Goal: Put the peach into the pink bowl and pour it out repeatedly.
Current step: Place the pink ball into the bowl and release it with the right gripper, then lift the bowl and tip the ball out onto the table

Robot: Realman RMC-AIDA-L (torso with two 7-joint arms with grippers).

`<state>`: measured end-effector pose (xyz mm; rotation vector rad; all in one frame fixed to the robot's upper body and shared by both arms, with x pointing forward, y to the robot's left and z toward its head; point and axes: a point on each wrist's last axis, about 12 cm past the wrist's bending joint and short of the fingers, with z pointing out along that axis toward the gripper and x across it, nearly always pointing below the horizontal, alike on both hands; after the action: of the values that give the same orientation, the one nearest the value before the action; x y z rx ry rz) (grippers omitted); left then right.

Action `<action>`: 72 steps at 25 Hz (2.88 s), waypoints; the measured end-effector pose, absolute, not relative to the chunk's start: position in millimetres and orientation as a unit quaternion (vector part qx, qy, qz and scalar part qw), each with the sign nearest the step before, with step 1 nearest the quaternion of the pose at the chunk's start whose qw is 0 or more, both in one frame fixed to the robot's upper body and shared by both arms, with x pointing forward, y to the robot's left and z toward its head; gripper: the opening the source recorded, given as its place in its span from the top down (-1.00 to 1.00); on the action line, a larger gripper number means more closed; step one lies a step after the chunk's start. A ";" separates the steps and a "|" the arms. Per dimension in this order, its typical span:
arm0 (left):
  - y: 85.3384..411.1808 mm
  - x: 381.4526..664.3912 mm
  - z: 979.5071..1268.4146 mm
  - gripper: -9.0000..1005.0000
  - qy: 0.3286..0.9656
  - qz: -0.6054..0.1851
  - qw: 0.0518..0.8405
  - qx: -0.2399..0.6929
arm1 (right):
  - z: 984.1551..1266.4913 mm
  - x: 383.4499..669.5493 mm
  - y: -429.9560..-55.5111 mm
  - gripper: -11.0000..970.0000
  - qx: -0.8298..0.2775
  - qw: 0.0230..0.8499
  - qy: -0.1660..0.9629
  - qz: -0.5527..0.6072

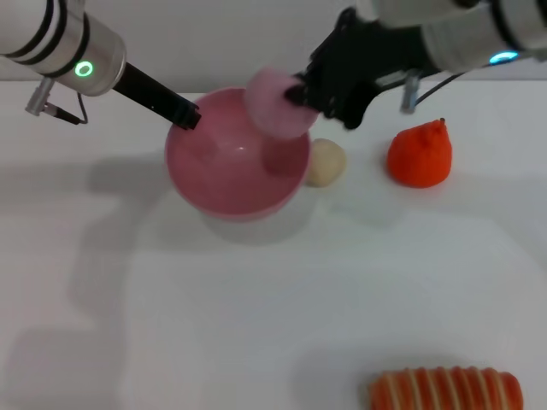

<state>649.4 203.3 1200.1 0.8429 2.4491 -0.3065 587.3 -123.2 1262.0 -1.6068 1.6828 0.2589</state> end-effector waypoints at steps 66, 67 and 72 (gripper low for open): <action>73.4 560.4 1137.1 0.91 0.505 0.030 0.717 0.480 | 1171.3 572.1 -327.4 0.21 -0.062 0.812 0.538 0.219; 73.2 557.2 1137.4 0.91 0.494 0.035 0.726 0.477 | 1171.8 571.6 -327.1 0.21 -0.063 0.812 0.536 0.222; 73.6 547.2 1136.0 0.91 0.454 0.050 0.759 0.464 | 1172.6 571.7 -324.9 0.21 -0.062 0.811 0.533 0.233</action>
<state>547.2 73.6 1136.0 1.0111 0.9897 0.1086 571.7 -324.9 1172.6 -0.1329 1.1380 0.4976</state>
